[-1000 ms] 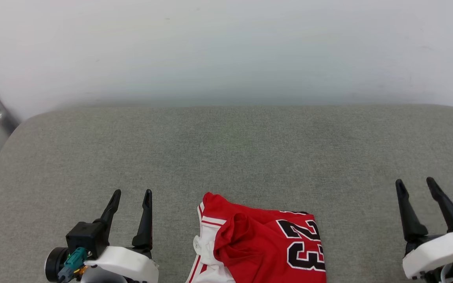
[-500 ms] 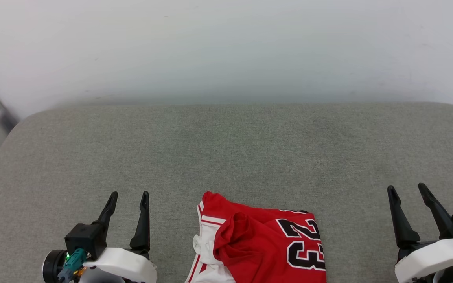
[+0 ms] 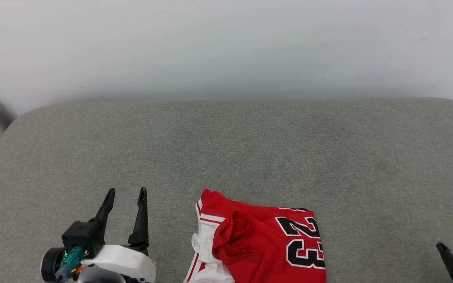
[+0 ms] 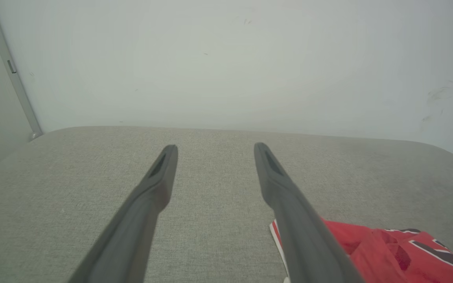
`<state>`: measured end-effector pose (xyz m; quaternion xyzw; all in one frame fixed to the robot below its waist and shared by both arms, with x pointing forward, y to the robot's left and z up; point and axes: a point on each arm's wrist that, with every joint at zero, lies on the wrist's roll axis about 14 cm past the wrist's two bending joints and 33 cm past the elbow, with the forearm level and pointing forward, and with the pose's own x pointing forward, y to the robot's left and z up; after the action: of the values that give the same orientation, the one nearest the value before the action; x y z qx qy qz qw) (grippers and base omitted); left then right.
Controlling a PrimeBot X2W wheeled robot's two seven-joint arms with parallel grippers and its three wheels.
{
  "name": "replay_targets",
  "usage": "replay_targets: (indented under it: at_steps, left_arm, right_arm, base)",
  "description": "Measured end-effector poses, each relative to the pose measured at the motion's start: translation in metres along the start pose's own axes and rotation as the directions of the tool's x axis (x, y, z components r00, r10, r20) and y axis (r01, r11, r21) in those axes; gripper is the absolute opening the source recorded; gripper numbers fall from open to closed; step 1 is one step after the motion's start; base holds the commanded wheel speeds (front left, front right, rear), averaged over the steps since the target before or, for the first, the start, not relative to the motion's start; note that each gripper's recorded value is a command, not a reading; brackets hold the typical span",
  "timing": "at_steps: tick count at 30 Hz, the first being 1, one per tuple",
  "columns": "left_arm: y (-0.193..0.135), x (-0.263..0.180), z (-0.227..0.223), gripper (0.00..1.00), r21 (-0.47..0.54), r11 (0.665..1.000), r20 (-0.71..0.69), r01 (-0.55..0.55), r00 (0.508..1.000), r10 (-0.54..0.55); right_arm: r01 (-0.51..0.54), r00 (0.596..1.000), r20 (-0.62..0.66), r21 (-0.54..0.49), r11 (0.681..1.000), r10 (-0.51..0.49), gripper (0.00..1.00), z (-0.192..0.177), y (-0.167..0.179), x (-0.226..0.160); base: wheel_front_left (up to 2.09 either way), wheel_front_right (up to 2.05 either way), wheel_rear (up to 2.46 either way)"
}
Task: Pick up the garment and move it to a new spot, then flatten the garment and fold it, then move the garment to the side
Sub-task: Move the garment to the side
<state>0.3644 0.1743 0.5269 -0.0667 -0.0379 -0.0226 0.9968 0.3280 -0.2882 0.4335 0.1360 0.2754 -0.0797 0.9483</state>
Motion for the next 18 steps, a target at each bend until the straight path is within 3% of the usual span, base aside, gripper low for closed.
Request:
replay_targets:
  at_steps: [4, 7, 18]
  left_arm:
    - [0.002, 0.000, 0.001, 1.00, -0.006, 1.000, 0.006, -0.008, 1.000, 0.008]
    - [0.003, 0.000, -0.001, 1.00, -0.013, 1.000, 0.003, -0.016, 1.000, 0.016]
    - [0.016, 0.012, -0.002, 1.00, -0.011, 0.999, 0.006, -0.046, 0.999, 0.046]
  right_arm:
    - [-0.011, 0.966, -0.255, 0.141, 0.990, 0.047, 1.00, -0.038, 0.000, 0.003]
    - [-0.068, 0.894, -0.400, 0.321, 0.945, 0.201, 1.00, -0.070, 0.036, 0.003]
    - [-0.263, 0.690, -0.471, 0.545, 0.796, 0.550, 1.00, -0.084, 0.145, 0.023]
  base:
    - [0.00, 0.00, 0.00]
    - [0.00, 0.00, 0.00]
    - [0.00, 0.00, 0.00]
